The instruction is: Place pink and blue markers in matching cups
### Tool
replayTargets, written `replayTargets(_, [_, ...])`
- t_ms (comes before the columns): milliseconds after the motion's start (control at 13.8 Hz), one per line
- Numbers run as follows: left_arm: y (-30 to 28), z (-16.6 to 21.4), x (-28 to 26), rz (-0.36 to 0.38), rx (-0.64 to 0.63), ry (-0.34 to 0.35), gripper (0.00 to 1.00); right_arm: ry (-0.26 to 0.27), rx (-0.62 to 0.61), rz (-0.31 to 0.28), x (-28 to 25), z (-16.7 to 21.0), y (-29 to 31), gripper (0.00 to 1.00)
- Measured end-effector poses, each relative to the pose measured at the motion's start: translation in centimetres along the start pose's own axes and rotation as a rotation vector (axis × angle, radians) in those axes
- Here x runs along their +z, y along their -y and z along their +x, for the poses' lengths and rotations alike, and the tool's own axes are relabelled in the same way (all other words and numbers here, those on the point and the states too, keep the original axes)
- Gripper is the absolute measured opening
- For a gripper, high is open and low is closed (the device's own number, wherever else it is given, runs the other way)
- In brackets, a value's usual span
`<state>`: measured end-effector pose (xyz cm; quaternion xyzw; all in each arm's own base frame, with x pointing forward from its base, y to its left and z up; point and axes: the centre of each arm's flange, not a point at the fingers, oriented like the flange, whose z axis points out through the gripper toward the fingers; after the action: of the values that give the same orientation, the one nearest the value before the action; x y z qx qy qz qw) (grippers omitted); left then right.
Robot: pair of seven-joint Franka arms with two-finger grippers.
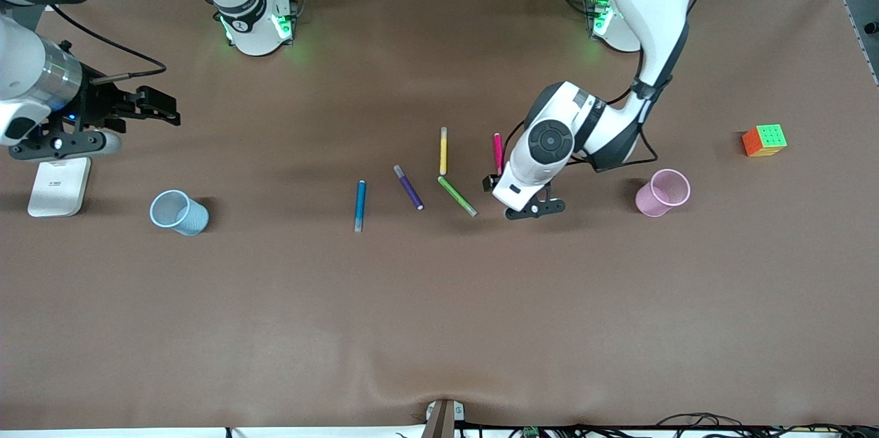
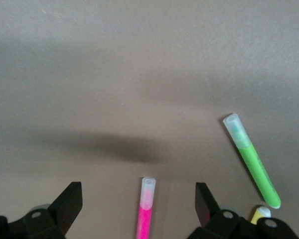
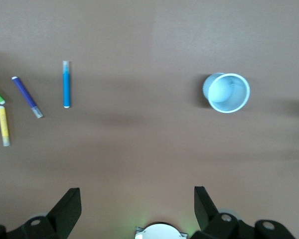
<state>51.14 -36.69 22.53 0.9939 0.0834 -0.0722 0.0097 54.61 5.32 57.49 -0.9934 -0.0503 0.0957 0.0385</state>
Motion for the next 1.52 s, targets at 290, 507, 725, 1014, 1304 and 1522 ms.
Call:
replayTargets(290, [-1.9, -2.7, 3.3, 0.005, -0.002, 0.006, 0.82, -0.015, 0.012, 0.009, 1.1, 1.4, 1.3, 1.00])
replayTargets(507, [-1.1, -3.2, 4.3, 0.025, -0.005, 0.021, 0.69, -0.030, 0.042, -0.001, 2.3, 2.5, 4.8, 1.00])
replayTargets(725, [-0.6, -3.5, 4.8, 0.037, -0.007, 0.029, 0.53, -0.032, 0.043, -0.007, 3.3, 3.3, 6.6, 1.00])
replayTargets(1014, [-0.7, -3.6, 4.7, 0.037, -0.005, 0.029, 0.50, -0.026, 0.036, -0.010, 4.4, 4.1, 7.1, 1.00])
replayTargets(1304, [-0.5, -3.8, 4.9, 0.040, -0.002, 0.032, 0.40, -0.037, 0.010, -0.017, 6.7, 5.8, 8.9, 1.00])
replayTargets(1522, [-0.5, -3.7, 4.9, 0.041, -0.002, 0.032, 0.27, -0.041, 0.000, -0.028, 10.4, 7.6, 12.3, 1.00])
